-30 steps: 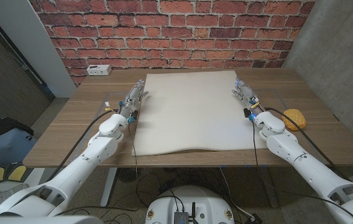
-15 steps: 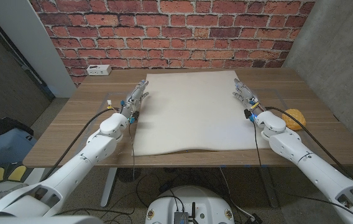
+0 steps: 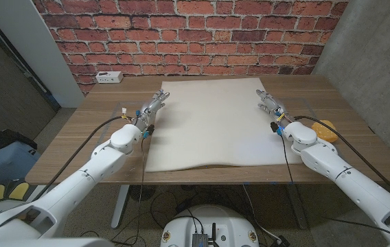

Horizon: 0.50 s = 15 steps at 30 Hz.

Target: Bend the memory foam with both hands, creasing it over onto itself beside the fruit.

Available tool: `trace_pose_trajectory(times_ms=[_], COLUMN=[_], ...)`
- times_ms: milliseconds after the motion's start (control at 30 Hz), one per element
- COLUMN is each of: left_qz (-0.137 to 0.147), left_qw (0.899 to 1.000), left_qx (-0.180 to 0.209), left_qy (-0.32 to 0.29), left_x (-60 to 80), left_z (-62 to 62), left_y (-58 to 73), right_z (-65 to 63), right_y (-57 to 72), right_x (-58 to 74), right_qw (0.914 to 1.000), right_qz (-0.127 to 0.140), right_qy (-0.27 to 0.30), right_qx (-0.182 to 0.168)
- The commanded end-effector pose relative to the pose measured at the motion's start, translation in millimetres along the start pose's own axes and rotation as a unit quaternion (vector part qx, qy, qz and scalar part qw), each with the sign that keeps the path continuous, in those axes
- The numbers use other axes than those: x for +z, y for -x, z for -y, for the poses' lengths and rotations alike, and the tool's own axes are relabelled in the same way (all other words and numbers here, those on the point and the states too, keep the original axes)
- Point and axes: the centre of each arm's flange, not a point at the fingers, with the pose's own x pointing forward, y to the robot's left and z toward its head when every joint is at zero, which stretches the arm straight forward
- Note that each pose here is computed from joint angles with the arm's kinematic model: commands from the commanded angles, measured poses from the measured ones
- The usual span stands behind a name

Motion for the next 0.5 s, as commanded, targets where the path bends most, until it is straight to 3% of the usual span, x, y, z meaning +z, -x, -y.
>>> trace_pose_trajectory(times_ms=[33, 500], left_qz=[-0.006, -0.013], left_qw=[0.997, 0.985], left_qx=[-0.004, -0.016], left_qy=[-0.081, -0.172], left_x=[9.5, 26.0], left_z=[5.8, 15.5], left_y=[9.3, 24.3], right_z=[4.2, 8.3], right_y=[11.9, 29.7], right_x=[4.2, 10.2], right_qw=[0.998, 0.9909], right_qz=[-0.025, -0.051], right_qy=[0.058, 0.124], right_qx=[0.002, -0.002])
